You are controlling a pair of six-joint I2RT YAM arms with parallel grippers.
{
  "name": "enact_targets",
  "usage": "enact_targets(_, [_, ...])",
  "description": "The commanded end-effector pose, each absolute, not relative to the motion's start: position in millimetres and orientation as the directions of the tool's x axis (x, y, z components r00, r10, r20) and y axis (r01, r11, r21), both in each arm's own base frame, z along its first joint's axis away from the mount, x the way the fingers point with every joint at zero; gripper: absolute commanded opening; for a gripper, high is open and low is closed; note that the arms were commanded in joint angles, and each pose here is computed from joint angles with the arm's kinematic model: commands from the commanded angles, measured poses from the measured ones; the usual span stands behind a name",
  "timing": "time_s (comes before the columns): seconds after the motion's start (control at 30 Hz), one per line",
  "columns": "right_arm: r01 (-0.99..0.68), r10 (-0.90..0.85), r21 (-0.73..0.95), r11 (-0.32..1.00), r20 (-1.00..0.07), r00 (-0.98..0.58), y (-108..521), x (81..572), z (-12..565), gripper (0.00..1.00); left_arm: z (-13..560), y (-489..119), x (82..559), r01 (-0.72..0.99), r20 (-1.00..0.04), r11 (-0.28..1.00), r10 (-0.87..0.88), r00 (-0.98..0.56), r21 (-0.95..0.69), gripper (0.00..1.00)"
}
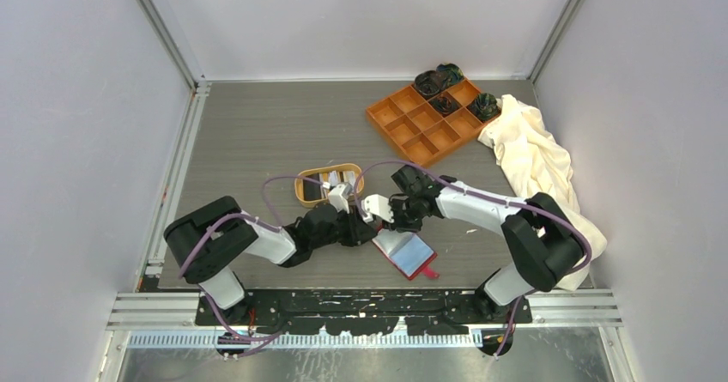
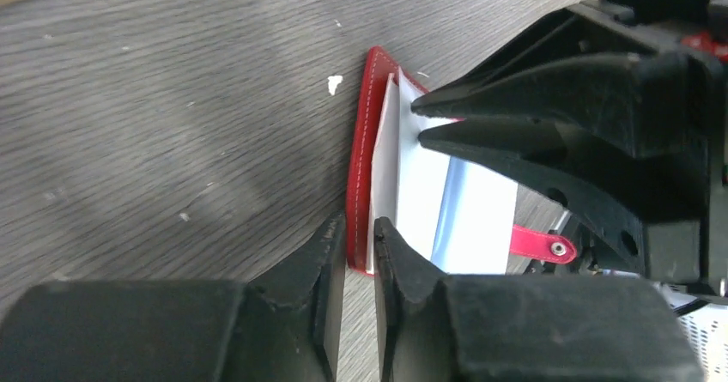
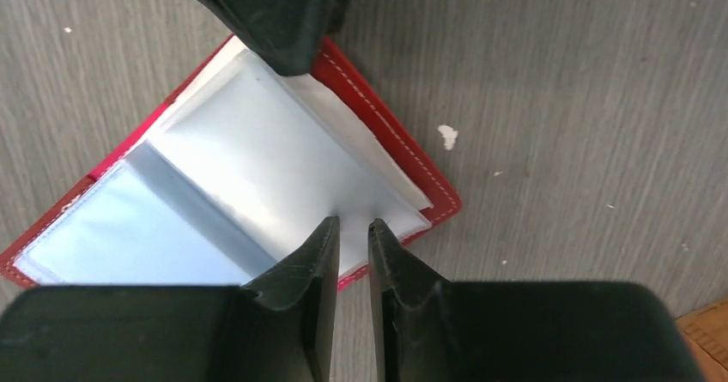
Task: Put the credit cards into the card holder
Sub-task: Open the card holder at the center of the board.
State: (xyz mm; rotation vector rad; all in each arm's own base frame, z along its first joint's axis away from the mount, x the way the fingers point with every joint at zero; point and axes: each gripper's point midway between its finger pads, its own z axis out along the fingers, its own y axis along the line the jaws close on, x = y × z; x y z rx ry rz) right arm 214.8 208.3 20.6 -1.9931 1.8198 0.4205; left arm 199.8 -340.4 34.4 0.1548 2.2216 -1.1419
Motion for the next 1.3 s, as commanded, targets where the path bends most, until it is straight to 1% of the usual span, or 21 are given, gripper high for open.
enact_targets(0.0, [-0.990,-0.876,-0.140,-0.005,-0.477,0.072,216,235,32,0.24,68,-331,217,0.398,-0.655,0.605,-0.286,-0.699,-0.689,0.26])
enact_targets(0.1, [-0.994,-0.882,-0.110,-0.004,-0.468,0.055,214,232,30,0.24,76,-319,216,0.409,-0.684,0.627,-0.286,-0.671,-0.663,0.37])
enact_targets(0.23, [-0.999,-0.848,-0.028,-0.032,-0.528,0.042,220,219,39,0.25,83,-307,208,0.429,-0.706,0.646,-0.250,-0.662,-0.631,0.42])
enact_targets(0.33, [-0.992,-0.803,0.043,-0.119,-0.592,0.071,221,197,51,0.26,91,-304,200,0.439,-0.699,0.627,-0.247,-0.671,-0.643,0.42])
enact_targets(0.43, [-0.974,-0.766,0.068,-0.217,-0.630,0.126,220,180,58,0.26,97,-305,194,0.438,-0.677,0.592,-0.265,-0.687,-0.676,0.42])
enact_targets(0.57, [-0.963,-0.759,0.075,-0.259,-0.632,0.155,218,173,58,0.26,103,-316,180,0.451,-0.645,0.531,-0.262,-0.718,-0.718,0.35])
enact_targets(0.7, [-0.967,-0.777,0.058,-0.250,-0.607,0.165,214,177,52,0.26,100,-328,168,0.472,-0.652,0.526,-0.228,-0.723,-0.708,0.31])
enact_targets(0.8, [-0.974,-0.789,0.043,-0.223,-0.595,0.154,214,184,51,0.26,90,-326,171,0.456,-0.659,0.560,-0.229,-0.716,-0.691,0.32])
enact_targets(1.03, [-0.977,-0.786,0.036,-0.210,-0.601,0.146,216,186,55,0.26,79,-310,172,0.461,-0.704,0.625,-0.209,-0.679,-0.630,0.41])
enact_targets(1.13, [-0.977,-0.784,0.043,-0.211,-0.604,0.143,216,185,56,0.26,75,-311,168,0.471,-0.703,0.621,-0.189,-0.686,-0.627,0.46])
enact_targets(1.27, [-0.973,-0.778,0.053,-0.223,-0.611,0.145,217,181,58,0.27,74,-324,164,0.487,-0.685,0.579,-0.178,-0.707,-0.654,0.52])
